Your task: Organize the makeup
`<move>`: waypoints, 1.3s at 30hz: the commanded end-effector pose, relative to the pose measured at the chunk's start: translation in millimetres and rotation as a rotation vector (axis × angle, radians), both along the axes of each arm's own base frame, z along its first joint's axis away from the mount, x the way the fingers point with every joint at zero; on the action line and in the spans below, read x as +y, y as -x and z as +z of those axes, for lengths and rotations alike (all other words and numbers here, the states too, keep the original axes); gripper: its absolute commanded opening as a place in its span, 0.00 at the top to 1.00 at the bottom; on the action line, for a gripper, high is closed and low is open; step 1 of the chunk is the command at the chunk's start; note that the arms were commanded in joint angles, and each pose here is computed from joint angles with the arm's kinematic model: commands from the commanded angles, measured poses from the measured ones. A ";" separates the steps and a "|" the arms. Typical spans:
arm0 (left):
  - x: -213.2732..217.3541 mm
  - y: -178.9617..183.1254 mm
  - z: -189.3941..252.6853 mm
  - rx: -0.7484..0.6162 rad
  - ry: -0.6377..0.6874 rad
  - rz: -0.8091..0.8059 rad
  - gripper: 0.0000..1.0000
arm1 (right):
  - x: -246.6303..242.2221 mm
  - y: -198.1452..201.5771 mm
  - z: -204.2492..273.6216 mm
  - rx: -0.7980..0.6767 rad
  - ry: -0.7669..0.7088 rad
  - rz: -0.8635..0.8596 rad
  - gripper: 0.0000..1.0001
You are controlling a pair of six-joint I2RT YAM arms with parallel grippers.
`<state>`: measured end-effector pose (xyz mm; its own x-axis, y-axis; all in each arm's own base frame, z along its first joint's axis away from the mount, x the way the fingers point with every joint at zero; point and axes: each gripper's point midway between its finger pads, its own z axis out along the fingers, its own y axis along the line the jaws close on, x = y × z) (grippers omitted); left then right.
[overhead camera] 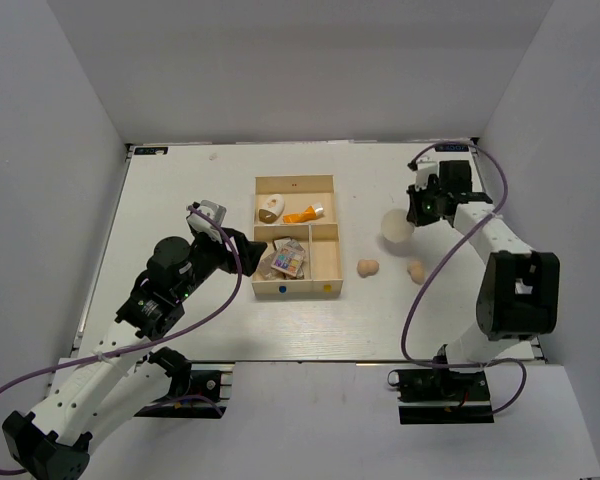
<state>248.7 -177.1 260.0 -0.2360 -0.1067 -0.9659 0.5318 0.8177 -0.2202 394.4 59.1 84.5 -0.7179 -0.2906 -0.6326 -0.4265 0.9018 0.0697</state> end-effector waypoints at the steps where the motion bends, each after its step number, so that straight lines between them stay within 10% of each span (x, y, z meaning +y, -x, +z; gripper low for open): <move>1: -1.7 0.0 0.5 -0.006 0.004 -0.008 0.02 | 15.7 -11.1 60.0 -0.187 -0.031 0.073 1.00; 31: -1.7 -1.2 -1.6 -0.002 -0.002 -0.005 0.02 | 182.7 49.7 53.5 -0.099 -0.034 0.447 0.97; 39: 0.6 -3.5 -2.2 -0.002 -0.004 0.005 0.02 | 187.6 51.9 41.4 -0.077 0.001 0.450 0.62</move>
<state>250.4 -177.7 256.5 -0.2455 -0.1004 -0.9642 0.5284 0.8200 -0.2199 336.8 245.3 122.6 -0.4800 -0.5637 -0.6722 -0.7861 0.6165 0.0444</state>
